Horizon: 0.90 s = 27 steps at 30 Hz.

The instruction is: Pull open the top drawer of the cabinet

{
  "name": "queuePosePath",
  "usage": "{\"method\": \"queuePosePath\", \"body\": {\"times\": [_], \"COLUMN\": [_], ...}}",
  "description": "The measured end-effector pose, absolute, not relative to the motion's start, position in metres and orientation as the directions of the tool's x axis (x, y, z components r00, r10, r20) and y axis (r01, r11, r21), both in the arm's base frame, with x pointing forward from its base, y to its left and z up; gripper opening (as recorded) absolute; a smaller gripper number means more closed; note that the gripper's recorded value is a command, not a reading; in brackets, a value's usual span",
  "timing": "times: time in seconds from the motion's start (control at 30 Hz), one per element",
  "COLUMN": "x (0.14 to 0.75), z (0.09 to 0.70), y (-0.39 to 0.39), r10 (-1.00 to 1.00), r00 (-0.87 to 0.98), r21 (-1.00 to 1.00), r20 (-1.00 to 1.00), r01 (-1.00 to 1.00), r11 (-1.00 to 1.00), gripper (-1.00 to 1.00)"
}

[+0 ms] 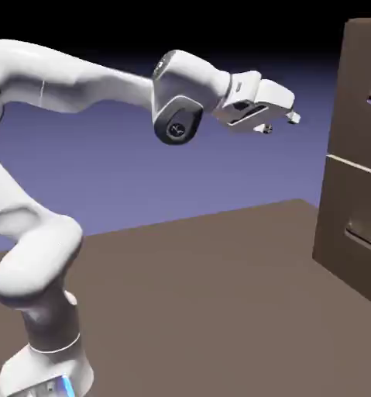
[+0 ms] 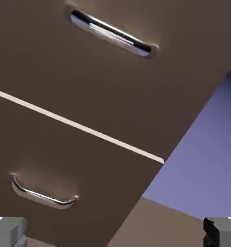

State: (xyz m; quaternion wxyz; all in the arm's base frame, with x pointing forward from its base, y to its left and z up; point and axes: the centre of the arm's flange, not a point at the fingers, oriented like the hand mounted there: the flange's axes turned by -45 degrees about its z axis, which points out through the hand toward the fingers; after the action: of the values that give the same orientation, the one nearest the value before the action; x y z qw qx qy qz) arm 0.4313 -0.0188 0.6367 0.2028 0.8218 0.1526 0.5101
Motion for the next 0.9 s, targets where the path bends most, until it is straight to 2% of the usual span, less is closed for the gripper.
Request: {"method": "queuePosePath", "body": {"times": [0.43,0.9], "x": [0.469,0.542], "z": [0.697,0.698], "y": [0.009,0.037], "r10": [0.730,0.918], "r00": [0.310,0.194], "r21": [0.756,0.927], "r20": [0.609,0.346], "r01": [0.051,0.079], "r11": [-0.652,-0.366], "gripper": [0.00,0.00]}}
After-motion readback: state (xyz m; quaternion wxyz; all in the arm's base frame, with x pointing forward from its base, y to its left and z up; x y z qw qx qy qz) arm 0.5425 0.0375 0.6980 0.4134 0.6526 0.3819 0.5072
